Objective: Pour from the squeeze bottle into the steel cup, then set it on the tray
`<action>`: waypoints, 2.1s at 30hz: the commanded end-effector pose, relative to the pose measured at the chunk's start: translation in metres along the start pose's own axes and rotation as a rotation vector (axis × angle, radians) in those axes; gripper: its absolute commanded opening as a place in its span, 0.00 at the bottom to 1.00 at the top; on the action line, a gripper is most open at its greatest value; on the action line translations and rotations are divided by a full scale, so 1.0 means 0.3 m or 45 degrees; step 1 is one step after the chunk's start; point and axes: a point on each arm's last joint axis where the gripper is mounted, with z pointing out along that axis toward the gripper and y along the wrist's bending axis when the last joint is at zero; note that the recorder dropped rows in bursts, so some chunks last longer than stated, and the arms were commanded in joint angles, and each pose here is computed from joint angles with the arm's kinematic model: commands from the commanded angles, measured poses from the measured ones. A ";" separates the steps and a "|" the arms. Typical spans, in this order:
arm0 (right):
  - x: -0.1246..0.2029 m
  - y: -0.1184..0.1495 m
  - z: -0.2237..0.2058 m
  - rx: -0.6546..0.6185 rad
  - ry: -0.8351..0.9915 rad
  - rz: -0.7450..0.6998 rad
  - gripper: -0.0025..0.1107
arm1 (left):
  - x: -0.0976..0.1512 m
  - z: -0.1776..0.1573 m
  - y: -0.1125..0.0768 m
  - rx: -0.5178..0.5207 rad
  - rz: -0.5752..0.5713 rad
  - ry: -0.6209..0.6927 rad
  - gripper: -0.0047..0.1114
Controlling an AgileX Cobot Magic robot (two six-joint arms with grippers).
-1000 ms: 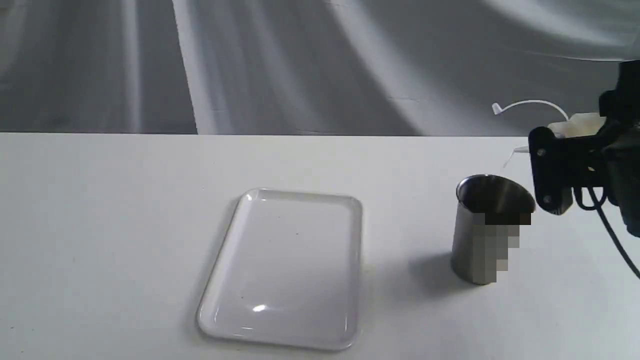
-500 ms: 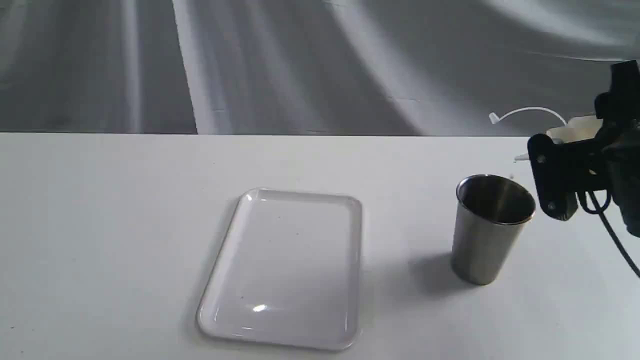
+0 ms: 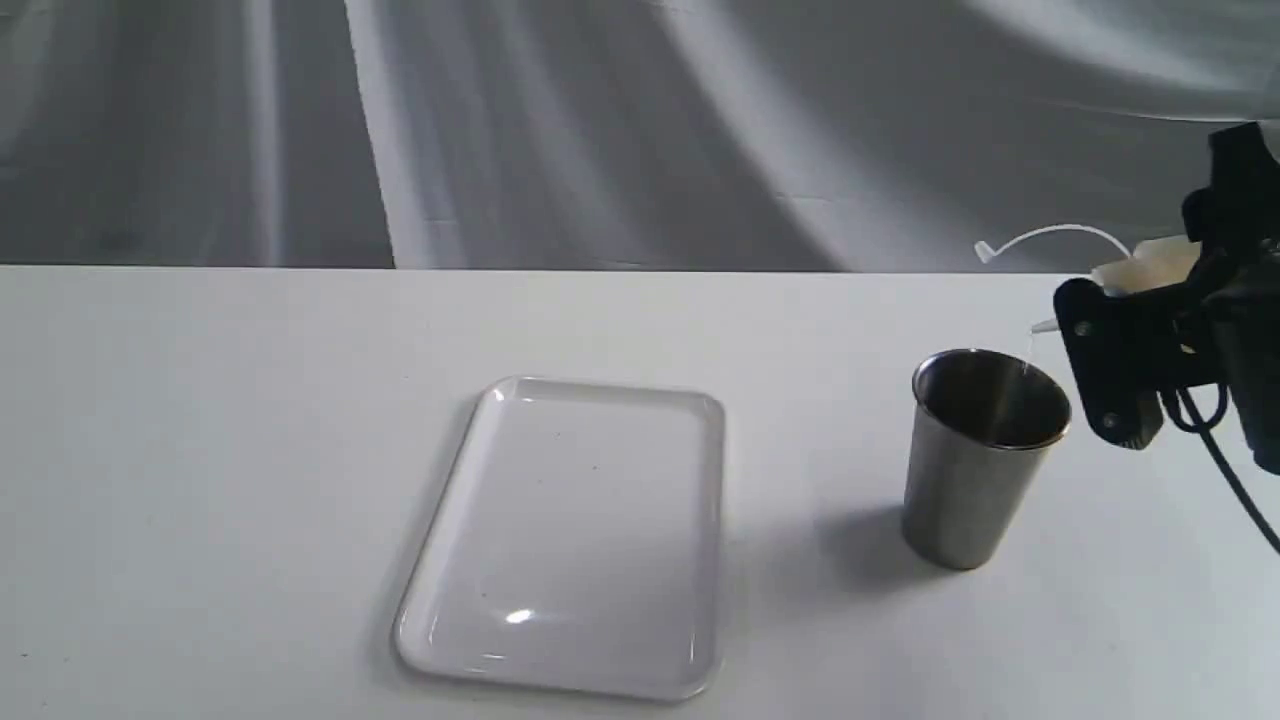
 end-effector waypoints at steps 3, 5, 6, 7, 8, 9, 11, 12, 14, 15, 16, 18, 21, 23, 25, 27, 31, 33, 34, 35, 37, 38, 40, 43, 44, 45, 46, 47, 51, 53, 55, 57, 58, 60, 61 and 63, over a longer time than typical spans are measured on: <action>0.021 -0.016 0.001 0.032 0.039 -0.013 0.02 | 0.002 0.001 0.000 0.002 -0.005 -0.007 0.11; 0.019 -0.016 0.001 0.032 0.033 -0.022 0.02 | 0.002 0.001 0.000 0.002 -0.005 -0.007 0.11; 0.018 -0.016 0.001 0.032 0.030 -0.022 0.02 | 0.002 0.001 0.000 0.002 -0.005 -0.007 0.11; 0.018 -0.016 0.001 0.032 0.030 -0.022 0.02 | 0.002 0.001 0.000 0.002 -0.002 -0.007 0.11; 0.018 -0.016 0.001 0.032 0.030 -0.022 0.02 | 0.002 0.001 0.000 0.002 -0.002 -0.007 0.11; 0.018 -0.016 0.001 0.032 0.027 -0.022 0.02 | 0.002 0.001 0.000 0.002 -0.002 -0.007 0.11; 0.017 -0.016 0.001 0.032 0.025 -0.022 0.02 | 0.002 0.001 0.000 0.002 -0.002 -0.007 0.11; 0.016 -0.016 0.001 0.032 0.019 -0.008 0.02 | 0.002 0.001 0.000 0.002 -0.002 -0.007 0.11; 0.016 -0.016 0.001 0.032 0.019 0.024 0.02 | 0.002 0.001 0.000 0.002 -0.002 -0.007 0.11; 0.016 -0.016 0.001 0.032 0.019 0.038 0.02 | 0.002 0.001 0.000 0.002 -0.002 -0.007 0.11; 0.016 -0.016 0.001 0.032 0.017 0.059 0.02 | 0.002 0.001 0.000 0.002 -0.002 -0.007 0.11; 0.015 -0.016 0.001 0.033 0.015 0.124 0.02 | 0.002 0.001 0.000 0.002 -0.002 -0.007 0.11; 0.015 -0.016 0.001 0.033 0.012 0.197 0.02 | 0.002 0.001 0.000 0.002 -0.005 -0.007 0.11; 0.015 -0.016 0.001 0.033 0.011 0.239 0.02 | 0.002 0.001 0.000 0.002 -0.005 -0.007 0.11; 0.015 -0.016 0.001 0.033 0.011 0.276 0.02 | 0.002 0.001 0.000 0.002 -0.005 -0.007 0.11; 0.015 -0.016 0.001 0.034 0.010 0.325 0.02 | 0.002 0.001 0.000 0.002 -0.005 -0.007 0.11; 0.013 -0.016 0.001 0.033 0.003 0.437 0.02 | 0.002 0.001 0.000 0.002 -0.003 -0.007 0.11; 0.008 -0.016 0.001 0.028 -0.022 0.511 0.02 | 0.002 0.001 0.000 0.002 -0.003 -0.007 0.11; 0.005 -0.016 0.001 0.025 -0.034 0.561 0.02 | 0.002 0.001 0.000 0.002 -0.003 -0.007 0.11; 0.003 -0.016 0.001 0.022 -0.042 0.617 0.02 | 0.002 0.001 0.000 0.002 -0.003 -0.007 0.11; 0.000 -0.012 0.001 0.008 -0.053 0.755 0.02 | 0.002 0.001 0.000 0.002 -0.003 -0.007 0.11; 0.000 -0.012 0.001 0.006 -0.053 0.831 0.02 | 0.002 0.001 0.000 0.002 -0.003 -0.007 0.11; 0.004 -0.004 -0.003 -0.003 -0.051 0.969 0.02 | 0.002 0.001 0.000 0.002 -0.003 -0.007 0.11; 0.026 0.006 -0.006 -0.021 -0.077 1.150 0.02 | 0.002 0.001 0.000 0.002 -0.006 -0.007 0.11; 0.036 0.010 -0.010 -0.030 -0.087 1.213 0.02 | 0.002 0.001 0.000 0.002 -0.006 -0.007 0.11; 0.045 0.017 -0.013 -0.042 -0.095 1.267 0.02 | 0.002 0.001 0.000 0.002 -0.006 -0.007 0.11; 0.056 0.019 -0.017 -0.050 -0.106 1.345 0.02 | 0.002 0.001 0.000 0.002 -0.006 -0.007 0.11; 0.066 0.017 -0.022 -0.057 -0.121 1.429 0.02 | 0.002 0.001 0.000 0.002 -0.006 -0.007 0.11; 0.099 -0.007 -0.049 -0.054 -0.180 1.656 0.02 | 0.002 0.001 0.000 0.002 -0.006 -0.007 0.11; 0.112 -0.021 -0.065 -0.057 -0.220 1.769 0.02 | 0.002 0.001 0.000 0.002 -0.006 -0.007 0.11; 0.119 -0.034 -0.084 -0.065 -0.270 1.836 0.02 | 0.002 0.001 0.000 0.002 -0.004 -0.007 0.11; 0.123 -0.045 -0.101 -0.075 -0.320 1.866 0.02 | 0.002 0.001 0.000 0.002 -0.004 -0.007 0.11; 0.124 -0.054 -0.115 -0.089 -0.369 1.884 0.02 | 0.002 0.001 0.000 0.002 -0.004 -0.007 0.11; 0.126 -0.066 -0.135 -0.111 -0.439 1.905 0.02 | 0.002 0.001 0.000 0.002 -0.004 -0.007 0.11; 0.131 -0.075 -0.152 -0.118 -0.485 1.922 0.02 | 0.002 0.001 0.000 0.002 -0.004 -0.007 0.11; 0.146 -0.091 -0.181 -0.108 -0.542 1.936 0.02 | 0.002 0.001 0.000 0.002 -0.004 -0.007 0.11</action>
